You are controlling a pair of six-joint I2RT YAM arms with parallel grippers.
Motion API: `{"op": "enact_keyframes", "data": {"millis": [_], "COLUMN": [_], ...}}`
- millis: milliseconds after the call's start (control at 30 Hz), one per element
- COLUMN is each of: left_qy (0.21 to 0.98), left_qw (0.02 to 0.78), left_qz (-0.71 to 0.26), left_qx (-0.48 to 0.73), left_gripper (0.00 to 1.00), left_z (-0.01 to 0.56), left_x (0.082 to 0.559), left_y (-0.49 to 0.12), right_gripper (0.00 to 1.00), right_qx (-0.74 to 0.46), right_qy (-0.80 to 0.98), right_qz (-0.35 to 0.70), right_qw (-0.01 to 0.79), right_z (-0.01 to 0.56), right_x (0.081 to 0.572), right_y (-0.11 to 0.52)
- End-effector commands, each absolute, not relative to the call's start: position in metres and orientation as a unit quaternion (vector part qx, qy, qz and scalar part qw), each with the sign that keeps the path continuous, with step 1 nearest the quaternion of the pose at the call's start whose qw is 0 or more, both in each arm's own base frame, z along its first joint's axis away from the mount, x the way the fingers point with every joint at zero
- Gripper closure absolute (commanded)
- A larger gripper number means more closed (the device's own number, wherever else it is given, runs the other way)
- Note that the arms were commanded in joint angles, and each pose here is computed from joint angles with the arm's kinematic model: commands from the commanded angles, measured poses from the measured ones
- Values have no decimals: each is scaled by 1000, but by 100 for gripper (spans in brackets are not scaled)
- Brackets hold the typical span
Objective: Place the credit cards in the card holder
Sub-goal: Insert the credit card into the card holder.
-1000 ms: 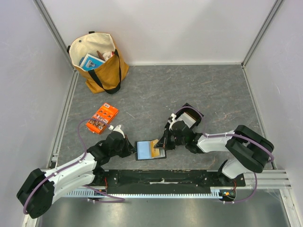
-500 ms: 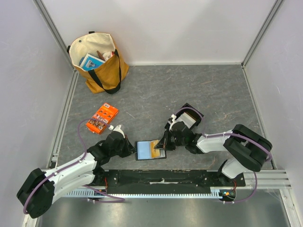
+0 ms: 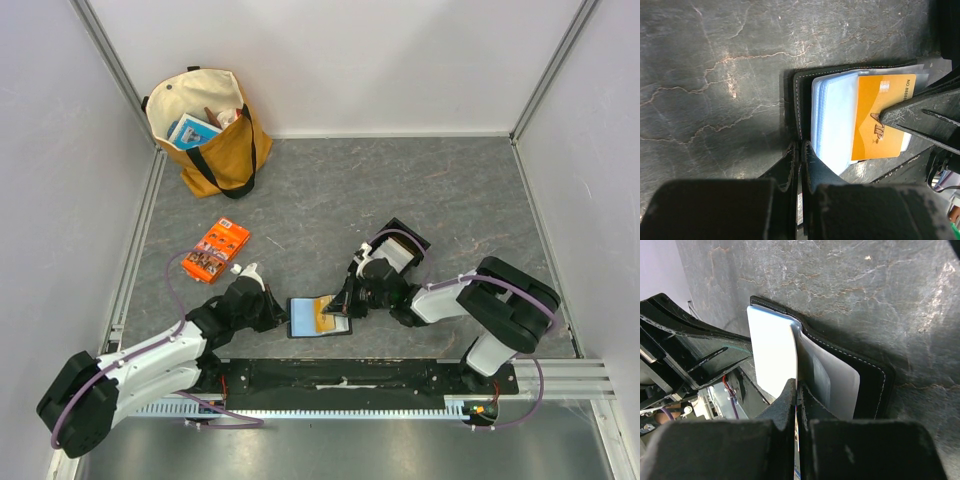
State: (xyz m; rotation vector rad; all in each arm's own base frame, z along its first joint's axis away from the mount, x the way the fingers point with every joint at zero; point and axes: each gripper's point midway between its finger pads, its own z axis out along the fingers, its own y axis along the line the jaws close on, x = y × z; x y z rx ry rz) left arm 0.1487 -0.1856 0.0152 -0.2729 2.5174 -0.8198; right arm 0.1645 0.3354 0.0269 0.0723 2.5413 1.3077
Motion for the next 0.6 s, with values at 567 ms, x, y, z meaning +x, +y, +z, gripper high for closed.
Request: {"op": "enact_keyframes", "data": {"millis": [567], "left_qy": [919], "left_qw": [240], "left_qz": [-302], "left_qx": [-87], "left_gripper": [98], "left_z": [16], "left_x": [150], "left_y": [-189], "right_gripper": [97], "right_qx": [47], "right_qy": [885], "right_qz": [449], "right_qw": [114], "right_z": [10], "right_x": [146], "right_y": [355]}}
